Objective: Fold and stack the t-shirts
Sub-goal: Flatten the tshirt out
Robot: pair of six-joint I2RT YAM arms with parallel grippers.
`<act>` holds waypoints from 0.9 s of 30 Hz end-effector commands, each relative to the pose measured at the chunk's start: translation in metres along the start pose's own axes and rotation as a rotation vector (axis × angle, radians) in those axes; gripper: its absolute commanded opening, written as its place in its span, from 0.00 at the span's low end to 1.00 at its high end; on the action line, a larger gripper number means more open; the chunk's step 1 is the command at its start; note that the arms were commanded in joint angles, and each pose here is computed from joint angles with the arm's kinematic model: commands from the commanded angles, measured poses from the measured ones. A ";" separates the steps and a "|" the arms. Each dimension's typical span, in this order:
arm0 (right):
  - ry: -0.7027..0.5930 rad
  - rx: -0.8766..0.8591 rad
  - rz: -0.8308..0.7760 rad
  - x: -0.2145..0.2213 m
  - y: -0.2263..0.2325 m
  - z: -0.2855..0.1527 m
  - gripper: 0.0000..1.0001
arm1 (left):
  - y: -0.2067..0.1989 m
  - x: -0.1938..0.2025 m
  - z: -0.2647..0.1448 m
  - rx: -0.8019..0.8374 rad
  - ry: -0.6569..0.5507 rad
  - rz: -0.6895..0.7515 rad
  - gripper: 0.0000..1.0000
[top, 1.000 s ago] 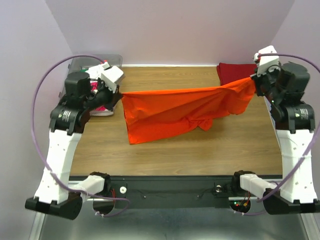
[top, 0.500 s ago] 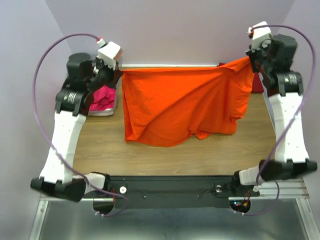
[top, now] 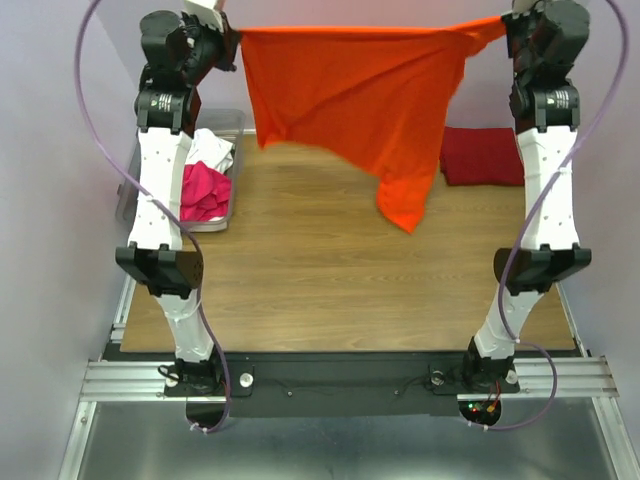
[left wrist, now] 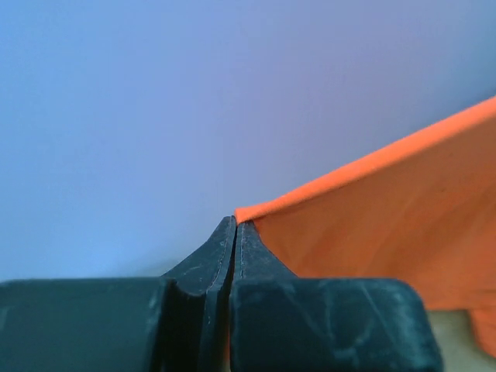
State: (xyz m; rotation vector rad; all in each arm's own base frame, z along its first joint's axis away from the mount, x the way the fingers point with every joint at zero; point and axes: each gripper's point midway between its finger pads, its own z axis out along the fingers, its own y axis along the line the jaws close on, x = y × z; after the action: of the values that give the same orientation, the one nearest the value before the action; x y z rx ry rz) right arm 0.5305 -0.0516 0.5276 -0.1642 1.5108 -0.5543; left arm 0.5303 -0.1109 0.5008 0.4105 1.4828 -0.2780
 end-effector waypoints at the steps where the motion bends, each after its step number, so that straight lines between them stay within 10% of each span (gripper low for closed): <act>1: -0.465 0.348 0.162 -0.140 -0.121 -0.096 0.01 | 0.007 -0.163 -0.091 -0.128 -0.473 0.086 0.00; 6: -0.494 0.298 0.143 -0.138 -0.110 -0.099 0.01 | 0.001 -0.119 -0.085 -0.097 -0.400 0.136 0.00; 10: -0.275 0.136 0.015 -0.044 -0.042 -0.056 0.01 | -0.009 -0.015 -0.060 0.002 -0.172 0.166 0.00; 17: -0.010 -0.088 -0.202 0.110 0.030 -0.103 0.01 | -0.056 0.209 -0.078 0.245 0.323 0.072 0.00; 27: 0.226 -0.415 -0.404 0.217 0.080 -0.185 0.01 | -0.092 0.318 -0.155 0.437 0.652 0.102 0.00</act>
State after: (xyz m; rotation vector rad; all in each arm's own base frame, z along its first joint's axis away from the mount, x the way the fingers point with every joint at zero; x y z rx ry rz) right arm 0.3716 -0.0365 0.2353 -0.7136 1.9369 -0.5503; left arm 0.3876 -0.1092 0.1363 0.8469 2.1410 -0.4741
